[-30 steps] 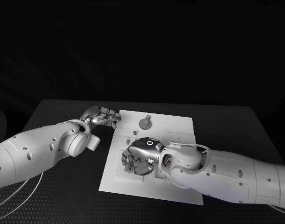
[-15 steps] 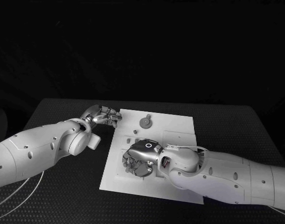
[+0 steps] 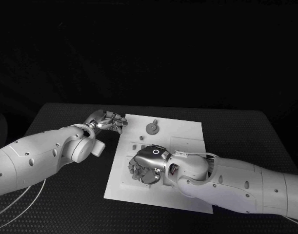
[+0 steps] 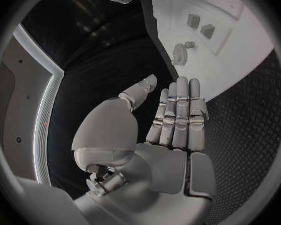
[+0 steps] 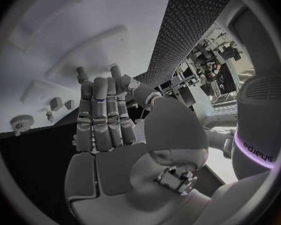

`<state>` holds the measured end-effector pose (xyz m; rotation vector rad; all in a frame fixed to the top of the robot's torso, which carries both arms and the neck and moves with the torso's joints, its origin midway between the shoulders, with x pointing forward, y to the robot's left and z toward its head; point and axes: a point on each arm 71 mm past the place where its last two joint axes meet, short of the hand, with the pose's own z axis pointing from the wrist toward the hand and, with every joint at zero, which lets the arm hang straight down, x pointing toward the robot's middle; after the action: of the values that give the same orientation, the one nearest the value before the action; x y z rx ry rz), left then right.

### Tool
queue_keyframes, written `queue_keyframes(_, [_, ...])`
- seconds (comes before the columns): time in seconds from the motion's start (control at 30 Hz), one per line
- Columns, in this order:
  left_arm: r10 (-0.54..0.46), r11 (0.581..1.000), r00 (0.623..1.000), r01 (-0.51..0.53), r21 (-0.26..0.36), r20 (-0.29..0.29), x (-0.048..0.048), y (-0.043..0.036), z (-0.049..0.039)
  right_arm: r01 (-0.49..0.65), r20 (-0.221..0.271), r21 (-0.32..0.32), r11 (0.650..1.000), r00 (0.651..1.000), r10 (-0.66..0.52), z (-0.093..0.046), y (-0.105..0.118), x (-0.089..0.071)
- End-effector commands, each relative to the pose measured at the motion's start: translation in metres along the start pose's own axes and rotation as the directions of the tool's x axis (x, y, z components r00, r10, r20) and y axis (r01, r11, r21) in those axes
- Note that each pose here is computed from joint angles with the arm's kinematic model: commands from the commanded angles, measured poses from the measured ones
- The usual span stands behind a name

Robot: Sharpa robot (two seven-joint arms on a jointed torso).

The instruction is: Assemble the parts on the task board

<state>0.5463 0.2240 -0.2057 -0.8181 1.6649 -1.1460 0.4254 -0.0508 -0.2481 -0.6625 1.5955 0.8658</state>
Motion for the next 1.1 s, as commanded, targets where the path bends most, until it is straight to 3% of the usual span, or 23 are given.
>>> queue_keyframes(0.03, [-0.008, 1.000, 1.000, 0.008, 0.012, -0.013, 0.0015, -0.0022, 0.0005, 0.029, -0.020, 0.012, 1.000, 0.999, -0.028, -0.0016, -0.0033, 0.0030])
queue_keyframes(0.9, [-0.007, 1.000, 1.000, 0.007, 0.010, -0.009, 0.0000, -0.0015, 0.0002, 0.025, -0.048, 0.019, 1.000, 0.999, -0.024, -0.0054, -0.0077, 0.0050])
queue_keyframes(1.1, [-0.007, 1.000, 1.000, 0.007, 0.010, -0.009, 0.0001, -0.0016, 0.0000, -0.007, -0.083, 0.016, 1.000, 0.997, 0.009, -0.0027, -0.0067, 0.0078])
